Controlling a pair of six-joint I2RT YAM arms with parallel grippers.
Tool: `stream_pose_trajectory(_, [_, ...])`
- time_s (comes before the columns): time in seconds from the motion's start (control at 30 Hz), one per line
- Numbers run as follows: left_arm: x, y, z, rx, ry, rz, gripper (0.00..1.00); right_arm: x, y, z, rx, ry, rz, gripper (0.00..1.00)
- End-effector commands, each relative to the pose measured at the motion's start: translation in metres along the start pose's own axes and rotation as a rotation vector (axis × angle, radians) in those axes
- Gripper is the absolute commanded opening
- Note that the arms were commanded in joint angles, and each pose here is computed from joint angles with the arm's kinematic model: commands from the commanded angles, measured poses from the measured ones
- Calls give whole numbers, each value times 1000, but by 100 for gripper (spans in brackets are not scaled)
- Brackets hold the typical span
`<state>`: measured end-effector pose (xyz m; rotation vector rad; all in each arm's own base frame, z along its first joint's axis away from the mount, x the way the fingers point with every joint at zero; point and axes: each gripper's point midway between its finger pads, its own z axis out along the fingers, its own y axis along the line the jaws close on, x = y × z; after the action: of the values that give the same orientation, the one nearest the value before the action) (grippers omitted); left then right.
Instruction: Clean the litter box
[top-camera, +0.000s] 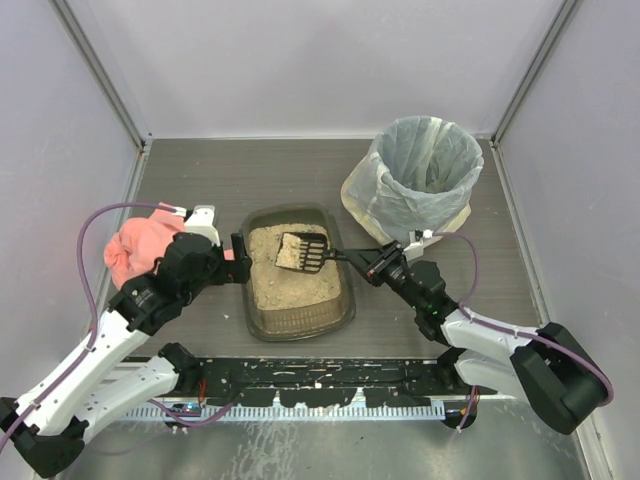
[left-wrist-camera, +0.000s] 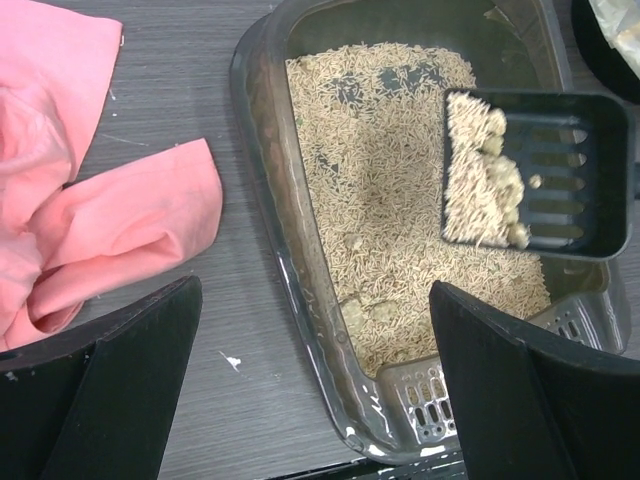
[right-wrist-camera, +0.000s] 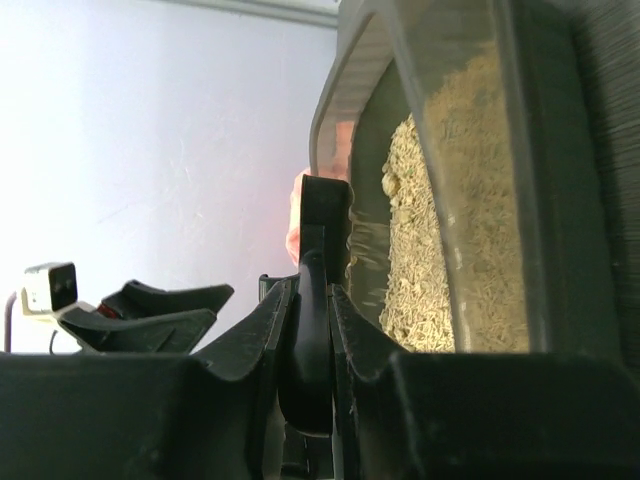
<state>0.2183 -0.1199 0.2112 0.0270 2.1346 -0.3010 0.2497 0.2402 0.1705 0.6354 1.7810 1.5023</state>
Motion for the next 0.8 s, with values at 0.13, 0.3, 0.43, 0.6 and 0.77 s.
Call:
stream_pose_trajectory(0.13, [-20, 3, -11, -12, -70, -10, 98, -2, 33, -3, -184, 17, 81, 1])
stream_pose_trajectory(0.3, [-20, 4, -12, -15, -66, -7, 98, 7, 36, 7, -172, 64, 61, 1])
stream_pose_trajectory(0.43, [-20, 5, -12, -21, -66, -5, 98, -18, 19, -2, -148, -40, 152, 1])
stream_pose_trajectory(0.6, [-19, 6, -10, -25, -77, -8, 98, 10, 39, 11, -180, 94, 53, 1])
stream_pose_trajectory(0.77, [-19, 2, -10, -11, -55, -10, 98, -16, 23, 2, -140, -7, 114, 1])
